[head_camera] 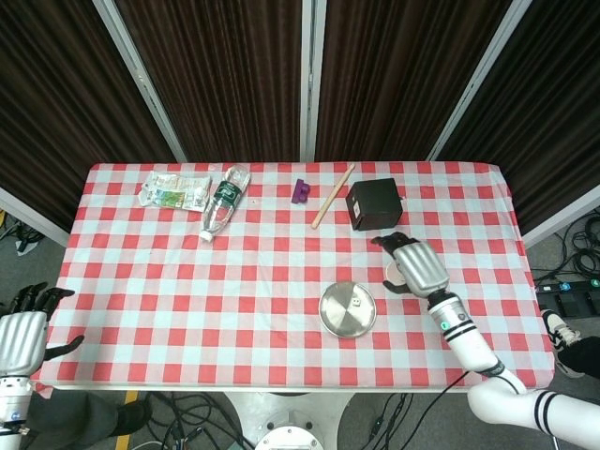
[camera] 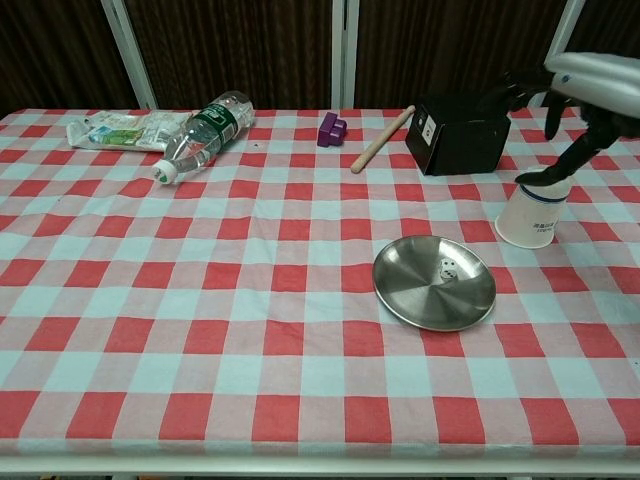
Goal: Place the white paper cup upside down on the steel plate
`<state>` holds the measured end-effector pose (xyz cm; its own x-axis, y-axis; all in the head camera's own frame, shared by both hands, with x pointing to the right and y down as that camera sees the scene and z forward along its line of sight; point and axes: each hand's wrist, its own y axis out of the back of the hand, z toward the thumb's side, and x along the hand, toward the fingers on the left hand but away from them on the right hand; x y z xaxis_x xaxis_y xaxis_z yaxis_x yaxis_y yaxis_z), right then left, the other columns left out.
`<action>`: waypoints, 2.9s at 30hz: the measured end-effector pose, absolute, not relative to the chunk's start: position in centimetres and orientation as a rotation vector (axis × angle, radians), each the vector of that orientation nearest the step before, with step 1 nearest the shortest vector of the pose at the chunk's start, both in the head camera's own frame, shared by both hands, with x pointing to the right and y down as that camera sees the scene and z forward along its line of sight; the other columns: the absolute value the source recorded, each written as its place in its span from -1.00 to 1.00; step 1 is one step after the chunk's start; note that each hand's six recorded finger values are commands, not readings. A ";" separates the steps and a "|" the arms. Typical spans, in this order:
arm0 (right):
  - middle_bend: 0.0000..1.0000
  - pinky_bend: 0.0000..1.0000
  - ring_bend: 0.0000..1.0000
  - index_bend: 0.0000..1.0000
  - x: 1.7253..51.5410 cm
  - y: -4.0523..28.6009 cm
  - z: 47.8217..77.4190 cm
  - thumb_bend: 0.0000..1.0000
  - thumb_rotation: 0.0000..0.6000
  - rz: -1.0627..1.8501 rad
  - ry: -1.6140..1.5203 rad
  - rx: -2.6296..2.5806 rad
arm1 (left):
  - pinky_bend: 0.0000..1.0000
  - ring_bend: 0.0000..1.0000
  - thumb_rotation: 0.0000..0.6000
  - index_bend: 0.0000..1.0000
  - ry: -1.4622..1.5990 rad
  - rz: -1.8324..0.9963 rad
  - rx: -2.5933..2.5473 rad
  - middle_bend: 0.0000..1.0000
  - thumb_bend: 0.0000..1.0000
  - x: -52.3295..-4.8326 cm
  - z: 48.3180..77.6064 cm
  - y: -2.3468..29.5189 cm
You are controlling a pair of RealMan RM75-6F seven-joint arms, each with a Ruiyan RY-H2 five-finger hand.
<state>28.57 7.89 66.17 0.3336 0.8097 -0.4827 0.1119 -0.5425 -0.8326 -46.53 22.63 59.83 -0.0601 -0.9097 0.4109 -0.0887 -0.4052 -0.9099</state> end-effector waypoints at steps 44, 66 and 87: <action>-0.16 -0.29 -0.53 -0.02 30.7 8.3 67.6 -0.55 1.00 1.199 -0.946 -2.144 | -0.72 -0.75 1.00 -0.43 1.076 -1.547 -1.597 -0.49 -0.87 -45.8 59.7 22.4; -0.18 -0.29 -0.53 -0.02 24.5 12.7 71.3 -0.55 1.00 1.117 -0.611 -2.159 | -0.72 -0.75 1.00 -0.43 1.088 -1.558 -1.606 -0.49 -0.87 -46.1 60.3 22.8; -0.19 -0.29 -0.53 -0.02 23.9 13.8 71.5 -0.54 1.00 1.076 -0.589 -2.217 | -0.72 -0.75 1.00 -0.43 1.088 -1.561 -1.597 -0.49 -0.88 -46.1 60.0 22.9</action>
<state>23.89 13.79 71.45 0.5732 0.6129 -0.5438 0.1280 -0.7225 -0.6794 -46.14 22.88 60.05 -0.0512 -0.8887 0.4556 -0.1204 -0.4474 -0.8862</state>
